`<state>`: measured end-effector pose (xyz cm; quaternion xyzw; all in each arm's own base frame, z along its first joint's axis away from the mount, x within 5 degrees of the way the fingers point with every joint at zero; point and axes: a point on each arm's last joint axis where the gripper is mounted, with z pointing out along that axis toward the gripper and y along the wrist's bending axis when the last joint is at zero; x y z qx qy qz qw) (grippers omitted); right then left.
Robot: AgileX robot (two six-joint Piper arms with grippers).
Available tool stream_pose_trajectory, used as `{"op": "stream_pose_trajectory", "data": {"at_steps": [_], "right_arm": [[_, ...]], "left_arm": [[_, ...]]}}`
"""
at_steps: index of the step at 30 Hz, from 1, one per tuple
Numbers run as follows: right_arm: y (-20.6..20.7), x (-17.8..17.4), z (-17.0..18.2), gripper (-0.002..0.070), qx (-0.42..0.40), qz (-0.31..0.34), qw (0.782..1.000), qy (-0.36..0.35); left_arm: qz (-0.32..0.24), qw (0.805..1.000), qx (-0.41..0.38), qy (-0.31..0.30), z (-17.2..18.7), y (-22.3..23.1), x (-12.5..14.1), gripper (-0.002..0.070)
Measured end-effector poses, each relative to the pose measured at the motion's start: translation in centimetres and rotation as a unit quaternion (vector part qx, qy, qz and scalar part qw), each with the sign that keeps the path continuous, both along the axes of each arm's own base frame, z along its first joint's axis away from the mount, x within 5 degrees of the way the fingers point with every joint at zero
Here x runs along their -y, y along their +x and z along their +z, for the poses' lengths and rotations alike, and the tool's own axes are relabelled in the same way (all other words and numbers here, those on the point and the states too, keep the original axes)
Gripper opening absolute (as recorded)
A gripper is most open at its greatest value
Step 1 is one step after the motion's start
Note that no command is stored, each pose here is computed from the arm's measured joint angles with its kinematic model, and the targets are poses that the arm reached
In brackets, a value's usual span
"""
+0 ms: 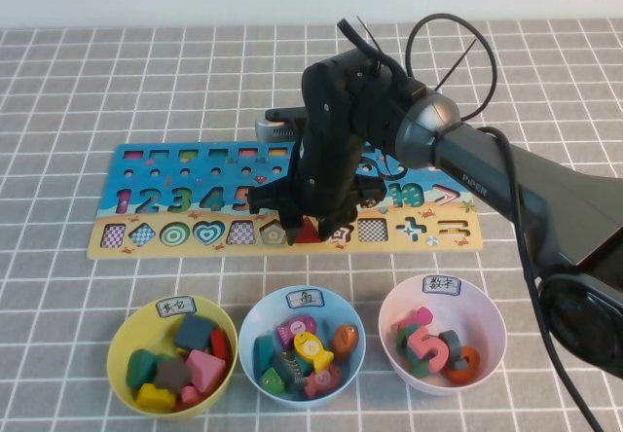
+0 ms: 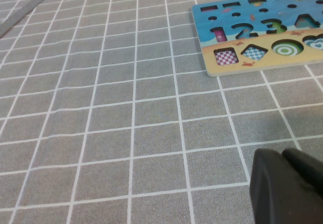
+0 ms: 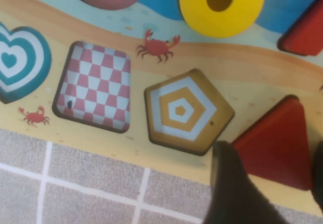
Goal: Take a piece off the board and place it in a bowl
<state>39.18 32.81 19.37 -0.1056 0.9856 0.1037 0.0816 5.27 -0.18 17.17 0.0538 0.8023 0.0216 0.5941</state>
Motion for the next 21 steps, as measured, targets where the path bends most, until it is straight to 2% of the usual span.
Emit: {"op": "stream_pose_trajectory", "data": {"at_steps": [11,15,21], "right_arm": [[0.01,-0.01,0.00,0.0280,0.001,0.002,1.000,0.000],[0.01,0.09,0.30,0.0244,0.005,0.002,1.000,-0.002],[0.03,0.26,0.93,0.0230,0.016,0.003,1.000,-0.004]], "left_arm": [[0.000,1.000,0.000,0.000,0.00,0.00,0.00,-0.0004],[0.000,1.000,0.000,0.000,0.00,0.00,0.00,-0.0004],[0.000,1.000,0.000,0.000,0.00,0.00,0.00,-0.0003]]}}
